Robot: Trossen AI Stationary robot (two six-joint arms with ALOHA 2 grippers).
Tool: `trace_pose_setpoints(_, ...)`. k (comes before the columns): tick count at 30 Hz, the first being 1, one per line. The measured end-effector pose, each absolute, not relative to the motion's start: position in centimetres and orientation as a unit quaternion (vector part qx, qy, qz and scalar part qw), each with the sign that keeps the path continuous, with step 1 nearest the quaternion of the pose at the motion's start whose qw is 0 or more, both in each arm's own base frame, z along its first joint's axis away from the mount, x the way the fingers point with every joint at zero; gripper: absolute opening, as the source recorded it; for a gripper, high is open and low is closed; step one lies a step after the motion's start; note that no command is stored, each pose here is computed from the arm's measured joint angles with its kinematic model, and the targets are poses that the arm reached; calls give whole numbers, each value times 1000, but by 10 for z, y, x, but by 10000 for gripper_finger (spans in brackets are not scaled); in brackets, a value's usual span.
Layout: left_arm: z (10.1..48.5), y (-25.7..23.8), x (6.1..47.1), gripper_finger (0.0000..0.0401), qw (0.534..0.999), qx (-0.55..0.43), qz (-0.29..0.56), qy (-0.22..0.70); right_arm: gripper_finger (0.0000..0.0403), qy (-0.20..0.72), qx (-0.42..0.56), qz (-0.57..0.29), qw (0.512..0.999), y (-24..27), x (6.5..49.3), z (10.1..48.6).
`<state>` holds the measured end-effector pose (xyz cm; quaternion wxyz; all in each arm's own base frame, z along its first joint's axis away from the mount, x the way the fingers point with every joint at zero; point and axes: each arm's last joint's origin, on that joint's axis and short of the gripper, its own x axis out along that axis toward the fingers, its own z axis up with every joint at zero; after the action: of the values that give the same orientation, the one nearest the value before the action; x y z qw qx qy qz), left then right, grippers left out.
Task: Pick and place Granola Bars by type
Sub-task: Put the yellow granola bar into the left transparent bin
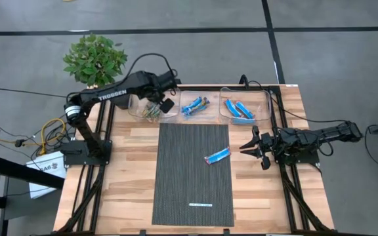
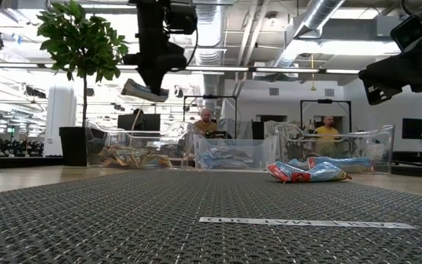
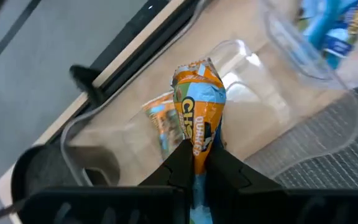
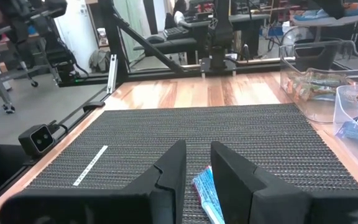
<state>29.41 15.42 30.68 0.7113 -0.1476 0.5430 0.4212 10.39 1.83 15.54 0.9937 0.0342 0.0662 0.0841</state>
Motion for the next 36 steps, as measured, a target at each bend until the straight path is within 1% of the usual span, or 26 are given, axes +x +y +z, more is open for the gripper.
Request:
trace_pose_setpoints(6,304,163,285,20,683,-174,463,538,67,66,34,84,994,18,104,155)
trace_pose_setpoints(10,288,168,280,18,668,-186,473,544,67,67,34,84,994,18,104,155)
trace_pose_setpoints(14,266,174,278,19,664,-192,479,542,67,67,34,84,994,18,104,155)
trace_pose_setpoints(21,232,183,276,20,679,-200,487,512,67,67,34,84,994,18,104,155)
trace_pose_setpoints(26,210,187,268,20,674,-204,493,511,67,67,34,84,994,18,104,155)
trace_pose_setpoints(30,196,187,265,20,677,-206,492,507,67,67,34,84,994,18,104,155)
trace_pose_setpoints(36,185,185,266,21,698,-219,464,499,67,67,34,84,994,18,104,155)
